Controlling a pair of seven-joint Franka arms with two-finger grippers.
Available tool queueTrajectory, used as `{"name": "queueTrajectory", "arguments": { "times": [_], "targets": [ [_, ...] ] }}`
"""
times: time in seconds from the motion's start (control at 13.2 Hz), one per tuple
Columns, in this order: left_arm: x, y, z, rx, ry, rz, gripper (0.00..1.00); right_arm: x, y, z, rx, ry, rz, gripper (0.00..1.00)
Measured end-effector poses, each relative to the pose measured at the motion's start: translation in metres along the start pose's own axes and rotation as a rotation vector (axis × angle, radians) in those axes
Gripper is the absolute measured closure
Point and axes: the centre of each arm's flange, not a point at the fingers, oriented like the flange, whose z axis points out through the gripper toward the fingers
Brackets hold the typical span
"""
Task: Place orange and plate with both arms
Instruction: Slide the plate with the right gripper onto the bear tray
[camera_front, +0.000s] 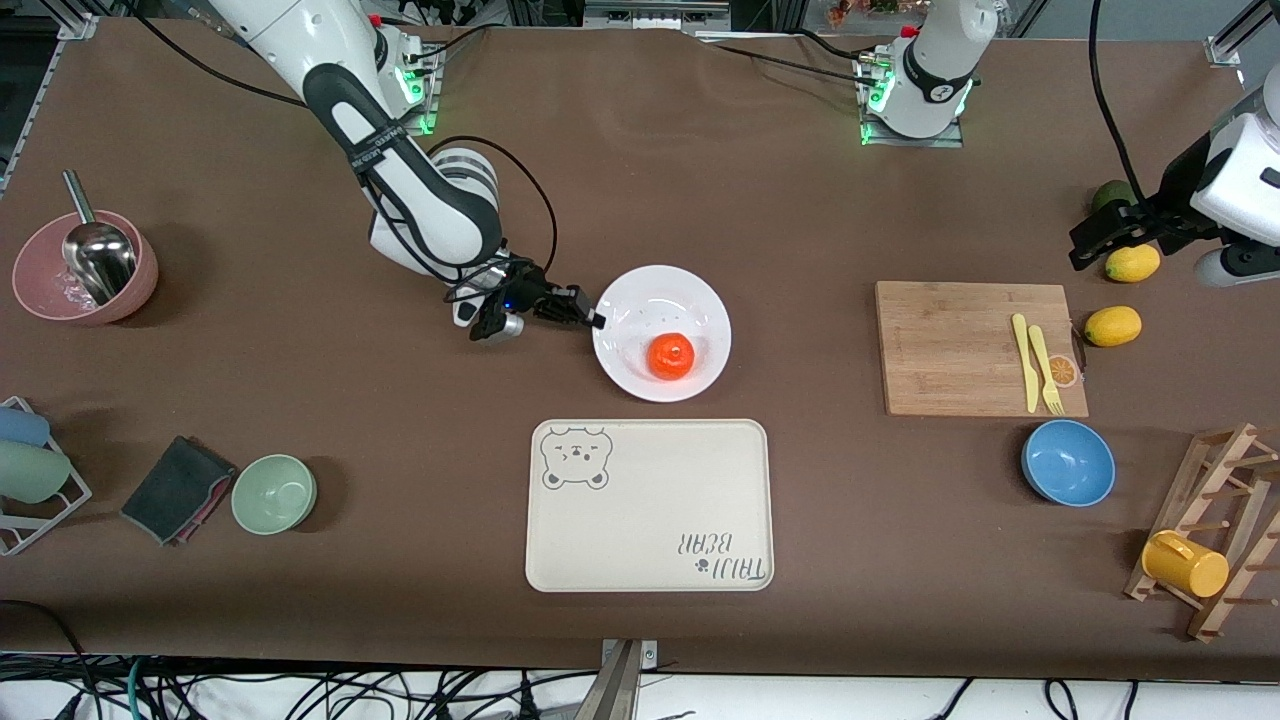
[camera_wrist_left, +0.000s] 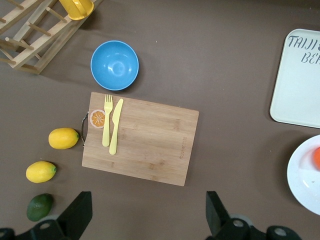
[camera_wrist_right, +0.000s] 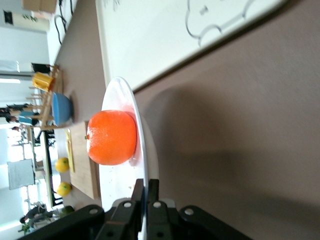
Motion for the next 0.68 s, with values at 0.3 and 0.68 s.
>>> {"name": "queueTrajectory", "arguments": {
  "times": [0.3,0.68],
  "targets": [
    [0.001,0.0,0.001,0.0,-0.001,0.0,0.0,0.037,-0.028,-0.008,0.06,0.064,0.068,0.95],
    [0.001,0.0,0.001,0.0,-0.001,0.0,0.0,0.107,-0.022,0.009,0.128,0.144,0.112,0.95]
  ]
}}
